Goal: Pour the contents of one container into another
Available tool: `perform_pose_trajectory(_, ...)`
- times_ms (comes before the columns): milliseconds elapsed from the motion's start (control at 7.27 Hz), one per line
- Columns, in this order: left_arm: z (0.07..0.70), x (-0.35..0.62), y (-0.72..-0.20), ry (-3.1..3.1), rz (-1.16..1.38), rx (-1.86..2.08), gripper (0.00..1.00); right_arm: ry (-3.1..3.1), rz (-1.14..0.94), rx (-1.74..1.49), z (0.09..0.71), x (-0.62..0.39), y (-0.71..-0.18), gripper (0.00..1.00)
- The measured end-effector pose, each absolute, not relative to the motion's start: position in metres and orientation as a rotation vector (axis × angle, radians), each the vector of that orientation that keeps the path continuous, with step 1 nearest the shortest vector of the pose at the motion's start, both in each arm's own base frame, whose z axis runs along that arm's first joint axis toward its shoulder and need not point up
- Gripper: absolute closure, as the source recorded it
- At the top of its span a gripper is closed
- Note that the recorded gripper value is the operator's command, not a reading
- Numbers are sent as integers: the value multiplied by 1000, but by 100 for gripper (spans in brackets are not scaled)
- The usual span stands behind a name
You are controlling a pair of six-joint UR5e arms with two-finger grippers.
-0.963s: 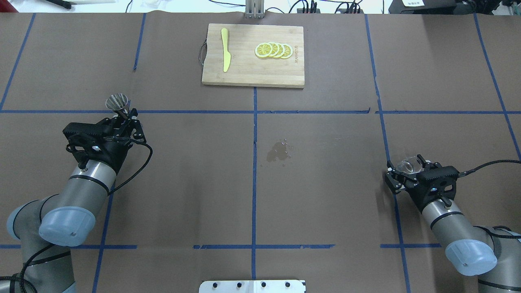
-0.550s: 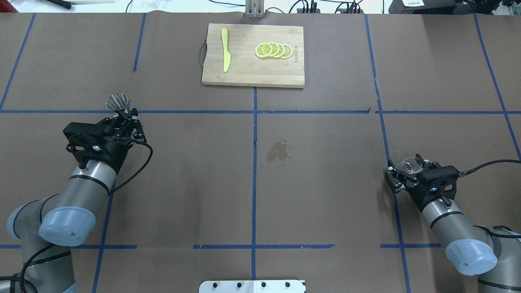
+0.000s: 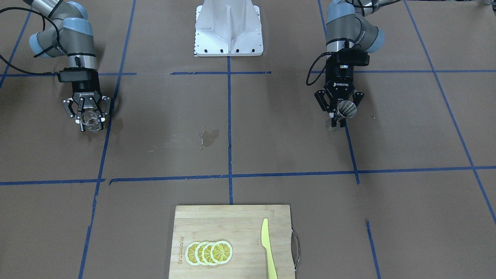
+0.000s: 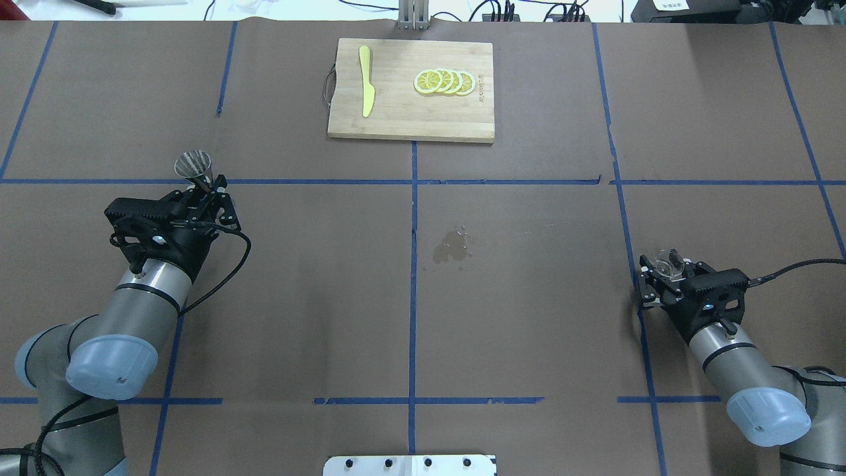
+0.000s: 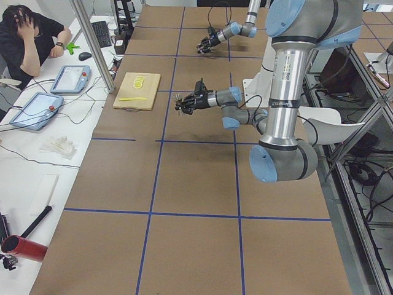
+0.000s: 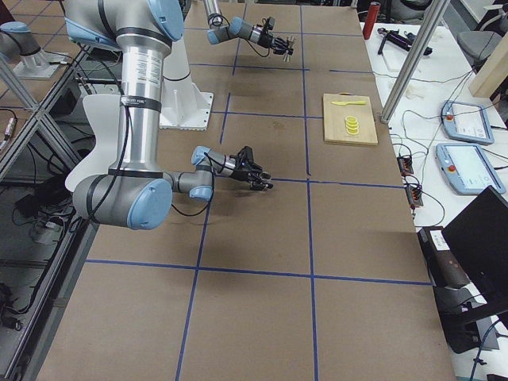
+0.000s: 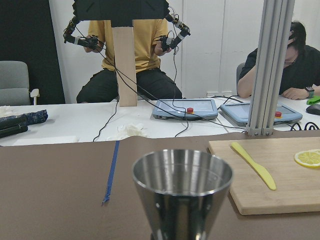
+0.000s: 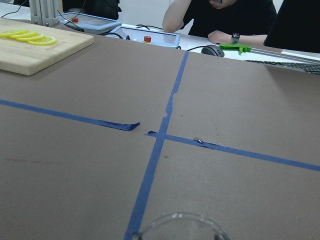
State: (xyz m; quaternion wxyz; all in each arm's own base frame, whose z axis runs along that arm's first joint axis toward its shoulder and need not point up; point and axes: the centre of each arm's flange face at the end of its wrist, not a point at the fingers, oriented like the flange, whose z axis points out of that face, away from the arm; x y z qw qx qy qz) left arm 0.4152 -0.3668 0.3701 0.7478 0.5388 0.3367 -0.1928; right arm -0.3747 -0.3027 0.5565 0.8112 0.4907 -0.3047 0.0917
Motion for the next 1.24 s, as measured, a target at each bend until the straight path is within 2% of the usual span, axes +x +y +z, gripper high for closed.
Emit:
perform_pose_trajectory(413, 365, 417, -367, 745, -424, 1180, 100, -721, 126, 1028, 546, -332, -341, 100)
perform_pose_trajectory(688, 358, 427, -365, 749, -400, 1182, 100, -682, -2, 1061, 533, -305, -367, 100)
perform_pose_trajectory(963, 336, 460, -367, 751, -337, 1197, 100, -653, -116, 1126, 502, -299, -387, 100)
perform_pose_trajectory(1238, 302, 496, -359, 780, -297, 1204, 100, -693, -185, 1134, 445, -323, -403, 100)
